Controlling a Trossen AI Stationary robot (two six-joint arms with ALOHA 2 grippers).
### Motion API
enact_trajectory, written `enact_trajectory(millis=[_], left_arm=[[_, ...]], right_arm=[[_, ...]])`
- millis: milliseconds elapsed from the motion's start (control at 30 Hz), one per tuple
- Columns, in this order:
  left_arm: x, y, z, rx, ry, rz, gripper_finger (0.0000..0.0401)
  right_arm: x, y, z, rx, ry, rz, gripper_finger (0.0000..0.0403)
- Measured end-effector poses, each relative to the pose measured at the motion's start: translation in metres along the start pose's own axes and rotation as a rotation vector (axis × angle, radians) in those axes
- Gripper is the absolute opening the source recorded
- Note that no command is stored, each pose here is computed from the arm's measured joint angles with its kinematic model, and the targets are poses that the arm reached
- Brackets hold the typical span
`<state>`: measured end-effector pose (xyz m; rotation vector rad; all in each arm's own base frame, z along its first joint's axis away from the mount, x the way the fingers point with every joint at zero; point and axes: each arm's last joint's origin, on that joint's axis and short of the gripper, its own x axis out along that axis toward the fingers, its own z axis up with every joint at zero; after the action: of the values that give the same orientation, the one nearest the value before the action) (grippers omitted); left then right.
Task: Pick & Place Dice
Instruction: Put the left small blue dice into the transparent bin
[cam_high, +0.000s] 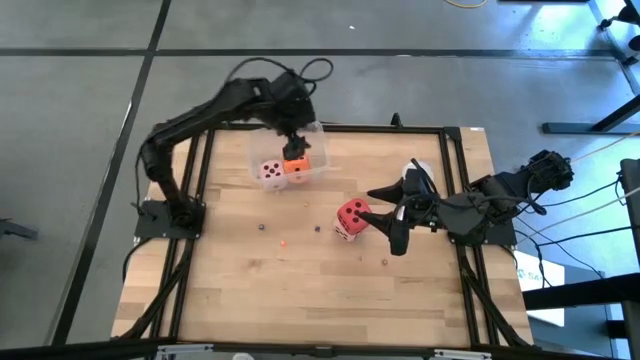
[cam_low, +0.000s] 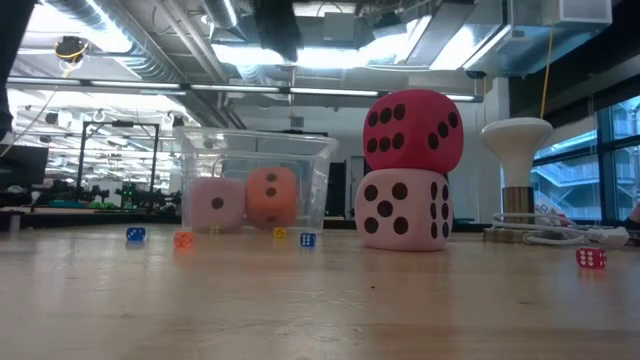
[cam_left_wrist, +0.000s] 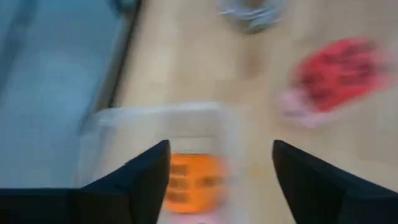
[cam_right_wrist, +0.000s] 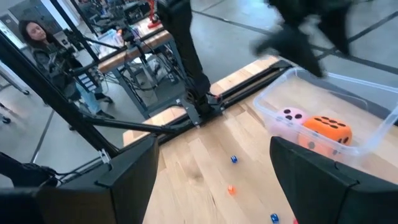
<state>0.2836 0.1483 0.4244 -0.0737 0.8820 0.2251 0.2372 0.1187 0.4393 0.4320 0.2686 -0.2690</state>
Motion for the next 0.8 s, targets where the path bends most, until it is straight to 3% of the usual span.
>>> enact_trajectory(millis=[67, 200, 333, 467, 533, 633, 800], left_arm=[[-0.018, -0.014, -0.005, -0.027, -0.008, -0.076, 0.0238], [-0.049, -0.046, -0.026, -0.056, 0.028, -0.095, 0.0202], [-0.073, -0.076, -0.053, -0.142, -0.05, 0.03, 0.0184], [-0.091, -0.097, -0.097, -0.276, -0.174, 0.129, 0.0177], [-0.088, -0.107, -0.12, -0.332, -0.2, 0.103, 0.0177], [-0.063, -0.124, -0.154, -0.364, -0.115, 0.05, 0.0179], [-0.015, -0.155, -0.193, -0.279, -0.045, 0.016, 0.0174]], right_arm=[[-0.002, -0.001, -0.001, 0.0, 0.011, -0.003, 0.0304], [-0.004, -0.001, -0.003, -0.011, 0.023, -0.004, 0.0304], [-0.004, -0.001, -0.003, -0.016, 0.027, -0.007, 0.0304], [-0.004, -0.001, -0.003, -0.03, 0.028, -0.008, 0.0304], [-0.004, -0.002, -0.003, -0.035, 0.027, -0.007, 0.0304], [-0.005, -0.002, -0.003, -0.034, 0.026, -0.006, 0.0304], [-0.005, -0.002, -0.003, -0.037, 0.026, -0.005, 0.0304]])
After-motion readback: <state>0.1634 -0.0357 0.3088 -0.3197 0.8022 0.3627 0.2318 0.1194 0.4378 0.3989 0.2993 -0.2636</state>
